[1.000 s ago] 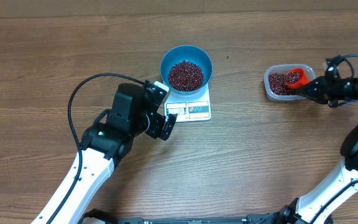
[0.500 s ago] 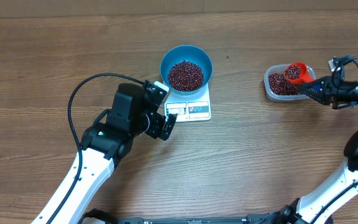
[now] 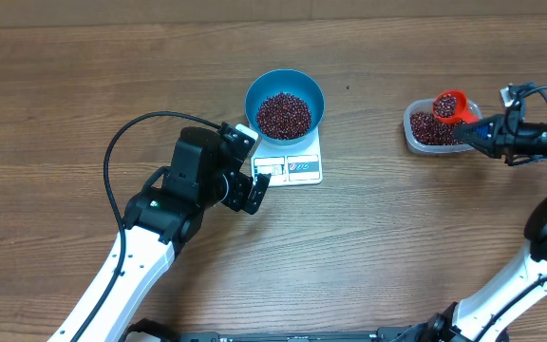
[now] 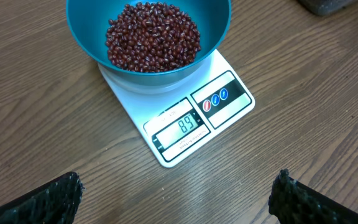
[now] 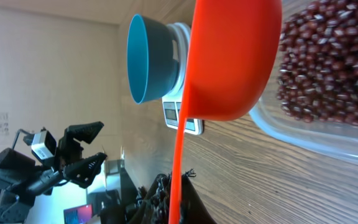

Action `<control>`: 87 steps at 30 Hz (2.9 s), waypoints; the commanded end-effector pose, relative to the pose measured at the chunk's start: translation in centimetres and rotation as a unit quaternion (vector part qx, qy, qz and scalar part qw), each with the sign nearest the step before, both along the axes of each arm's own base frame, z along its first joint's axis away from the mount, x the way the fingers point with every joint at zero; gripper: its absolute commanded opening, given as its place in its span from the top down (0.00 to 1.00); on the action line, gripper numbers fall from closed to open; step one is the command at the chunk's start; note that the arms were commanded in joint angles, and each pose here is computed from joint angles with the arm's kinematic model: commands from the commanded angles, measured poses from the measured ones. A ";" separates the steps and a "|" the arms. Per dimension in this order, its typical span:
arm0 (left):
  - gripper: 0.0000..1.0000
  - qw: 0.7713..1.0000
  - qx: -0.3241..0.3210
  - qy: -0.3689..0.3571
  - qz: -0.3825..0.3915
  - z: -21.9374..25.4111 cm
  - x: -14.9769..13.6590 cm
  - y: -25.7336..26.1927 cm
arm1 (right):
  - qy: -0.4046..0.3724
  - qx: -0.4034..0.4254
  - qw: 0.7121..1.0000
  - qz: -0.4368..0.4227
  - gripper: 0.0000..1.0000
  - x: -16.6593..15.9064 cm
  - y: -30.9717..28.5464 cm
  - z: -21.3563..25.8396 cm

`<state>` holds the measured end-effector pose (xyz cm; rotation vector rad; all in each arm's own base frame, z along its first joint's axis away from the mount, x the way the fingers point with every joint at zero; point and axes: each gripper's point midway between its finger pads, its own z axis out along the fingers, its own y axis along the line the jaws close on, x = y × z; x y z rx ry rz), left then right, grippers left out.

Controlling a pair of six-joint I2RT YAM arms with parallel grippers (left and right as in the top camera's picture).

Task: Scoop item into bowl and weigh 150g on scale
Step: 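Lift the filled scoop out of the tub with the right gripper, then carry the filled scoop over the blue bowl with the right gripper, then tilt the scoop over the blue bowl to pour beans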

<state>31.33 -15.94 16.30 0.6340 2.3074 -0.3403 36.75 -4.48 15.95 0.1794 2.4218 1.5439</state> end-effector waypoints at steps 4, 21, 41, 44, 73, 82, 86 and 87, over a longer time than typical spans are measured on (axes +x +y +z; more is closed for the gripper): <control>0.00 1.000 -0.005 -0.008 -0.005 0.7 0.3 -0.2 | -0.018 0.020 0.998 0.059 0.96 0.9 5.1 0.3; 0.00 1.000 -0.005 -0.008 -0.005 0.7 0.3 -0.2 | -0.026 0.026 0.984 0.172 0.96 2.7 17.8 2.8; 0.00 1.000 -0.005 -0.008 -0.005 0.7 0.3 -0.2 | 0.005 -0.228 0.954 0.195 0.96 3.9 26.3 -0.6; 0.00 1.000 -0.005 -0.008 -0.005 0.7 0.3 -0.2 | -0.006 -0.295 0.938 0.179 0.96 4.5 26.2 -0.2; 0.00 1.000 -0.005 -0.008 -0.005 0.7 0.3 -0.2 | -0.115 -0.590 0.791 0.115 0.96 4.8 26.7 2.9; 0.00 1.000 -0.005 -0.008 -0.005 0.7 0.3 -0.2 | -0.123 -0.598 0.784 0.116 0.96 4.6 27.0 3.1; 0.00 1.000 -0.005 -0.008 -0.005 0.7 0.3 -0.2 | -0.124 -0.598 0.783 0.116 0.96 4.6 27.0 3.1; 0.00 1.000 -0.005 -0.008 -0.005 0.7 0.3 -0.2 | -0.124 -0.598 0.783 0.116 0.96 4.6 27.0 3.1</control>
